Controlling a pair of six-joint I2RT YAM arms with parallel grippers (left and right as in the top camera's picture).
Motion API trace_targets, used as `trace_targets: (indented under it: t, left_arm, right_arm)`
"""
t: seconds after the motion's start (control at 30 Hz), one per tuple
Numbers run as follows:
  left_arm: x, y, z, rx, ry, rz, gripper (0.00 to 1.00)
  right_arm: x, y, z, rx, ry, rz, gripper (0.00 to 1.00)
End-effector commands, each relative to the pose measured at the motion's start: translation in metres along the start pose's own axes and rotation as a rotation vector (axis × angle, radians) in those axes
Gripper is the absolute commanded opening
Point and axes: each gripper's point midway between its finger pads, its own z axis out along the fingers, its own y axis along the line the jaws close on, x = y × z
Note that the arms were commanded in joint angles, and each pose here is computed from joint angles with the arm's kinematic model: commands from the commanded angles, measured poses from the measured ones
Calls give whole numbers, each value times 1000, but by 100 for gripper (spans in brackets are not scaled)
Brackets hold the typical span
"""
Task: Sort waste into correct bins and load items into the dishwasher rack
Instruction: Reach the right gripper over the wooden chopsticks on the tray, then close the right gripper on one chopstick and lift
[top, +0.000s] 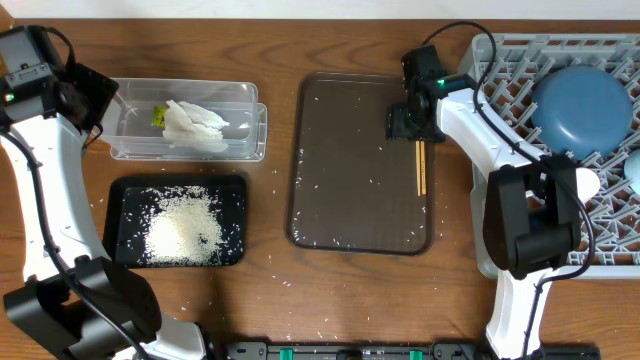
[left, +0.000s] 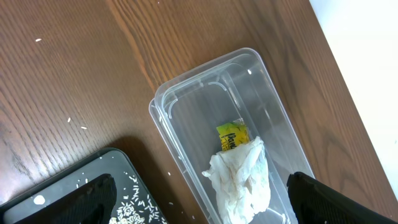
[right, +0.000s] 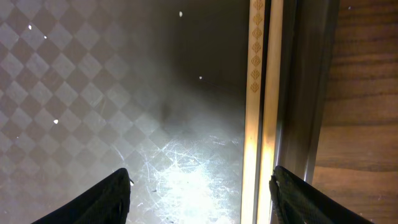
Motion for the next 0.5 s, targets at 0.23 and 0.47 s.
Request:
trace_targets:
  t: [0.23,0.47]
  left_arm:
    - [-2,0,-4,5,-9,-11,91]
    - [-2,0,-4,5,-9,-11,91]
  right_arm:
    - [-4,-5,15,20,-9,5,70]
    - [4,-7,32,34,24,1,68]
